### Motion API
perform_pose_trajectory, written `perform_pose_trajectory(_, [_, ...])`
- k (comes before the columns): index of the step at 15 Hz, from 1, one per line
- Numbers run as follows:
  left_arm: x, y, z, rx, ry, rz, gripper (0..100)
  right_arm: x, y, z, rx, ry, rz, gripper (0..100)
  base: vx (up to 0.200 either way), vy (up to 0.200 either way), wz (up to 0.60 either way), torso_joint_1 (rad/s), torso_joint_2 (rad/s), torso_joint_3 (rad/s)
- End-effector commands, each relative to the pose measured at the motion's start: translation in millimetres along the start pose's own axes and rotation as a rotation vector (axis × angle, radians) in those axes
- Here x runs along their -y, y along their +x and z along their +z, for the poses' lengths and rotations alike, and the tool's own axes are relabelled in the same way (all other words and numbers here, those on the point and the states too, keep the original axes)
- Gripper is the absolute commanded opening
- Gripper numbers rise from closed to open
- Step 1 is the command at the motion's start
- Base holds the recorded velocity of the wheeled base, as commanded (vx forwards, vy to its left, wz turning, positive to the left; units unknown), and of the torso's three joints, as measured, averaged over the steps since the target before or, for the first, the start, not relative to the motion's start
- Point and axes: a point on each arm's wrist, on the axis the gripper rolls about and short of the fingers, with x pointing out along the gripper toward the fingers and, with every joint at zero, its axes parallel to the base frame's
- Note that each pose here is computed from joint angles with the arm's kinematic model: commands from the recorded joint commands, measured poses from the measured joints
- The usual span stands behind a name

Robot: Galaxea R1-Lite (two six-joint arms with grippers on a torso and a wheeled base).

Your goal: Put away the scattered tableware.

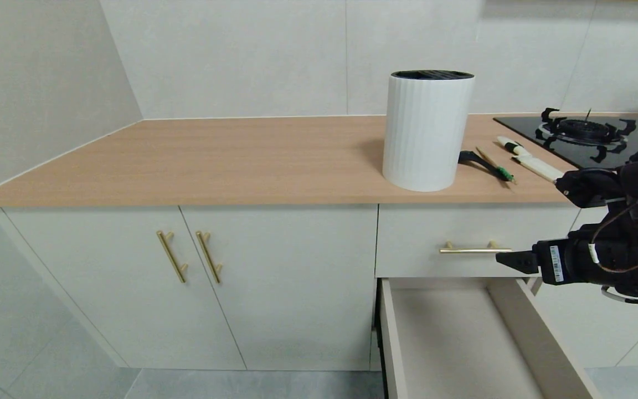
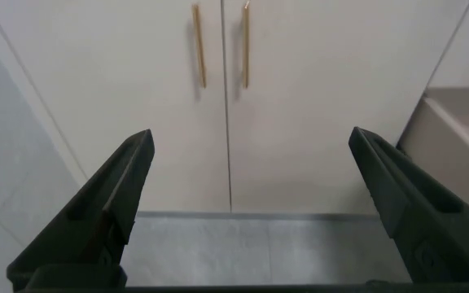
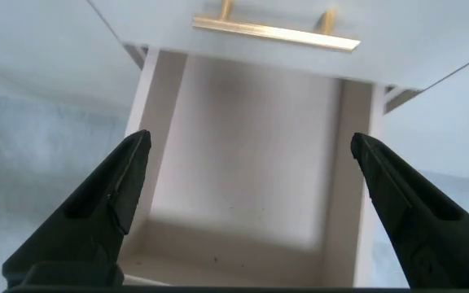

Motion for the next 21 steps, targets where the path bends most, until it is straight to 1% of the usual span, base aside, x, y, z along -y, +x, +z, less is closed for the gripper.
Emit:
perform_pose_trajectory(1, [0.0, 0, 0.1, 0.000, 0.000, 0.000, 100, 2, 2, 0, -0.004, 0.002, -0.007, 100, 0.000, 0.000, 0.00, 0.178, -0.48, -0.281])
perform_pose_trajectory(9, [0.0, 0, 0.1, 0.000, 0.000, 0.000, 100, 1, 7, -1, -0.015, 0.000, -0.010, 100, 0.000, 0.000, 0.00, 0.196, -0.49, -0.287])
perform_pose_trajectory(10, [0.0, 0, 0.1, 0.000, 0.000, 0.000, 100, 1, 9, -1, -0.018, -0.001, -0.010, 100, 0.000, 0.000, 0.00, 0.144, -0.32, -0.183])
perform_pose_trajectory(13, [0.0, 0, 0.1, 0.000, 0.000, 0.000, 100, 0, 17, 3, 0.017, 0.001, -0.012, 100, 0.000, 0.000, 0.00, 0.048, -0.11, -0.059])
perform_pose_trajectory(14, [0.0, 0, 0.1, 0.000, 0.000, 0.000, 100, -1, 21, 11, 0.068, 0.009, -0.018, 100, 0.000, 0.000, 0.00, 0.000, 0.00, 0.000])
perform_pose_trajectory(16, [0.0, 0, 0.1, 0.000, 0.000, 0.001, 100, 2, 35, 37, 0.114, 0.032, -0.045, 100, 0.000, 0.000, 0.00, 0.000, 0.00, 0.000])
perform_pose_trajectory(17, [0.0, 0, 0.1, 0.000, 0.000, 0.000, 100, 5, 42, 44, 0.119, 0.044, -0.066, 100, 0.000, 0.000, 0.00, 0.000, 0.00, 0.000])
perform_pose_trajectory(18, [0.0, 0, 0.1, 0.000, 0.000, 0.000, 100, 9, 55, 53, 0.105, 0.074, -0.099, 100, 0.000, 0.000, 0.00, 0.000, 0.00, 0.000])
perform_pose_trajectory(20, [0.0, 0, 0.1, 0.000, 0.000, 0.000, 100, 13, 76, 58, 0.075, 0.177, -0.147, 100, 0.000, 0.000, 0.00, 0.000, 0.00, 0.000])
perform_pose_trajectory(21, [0.0, 0, 0.1, 0.000, 0.000, 0.000, 100, 15, 81, 57, 0.068, 0.189, -0.173, 100, 0.000, 0.000, 0.00, 0.000, 0.00, 0.000])
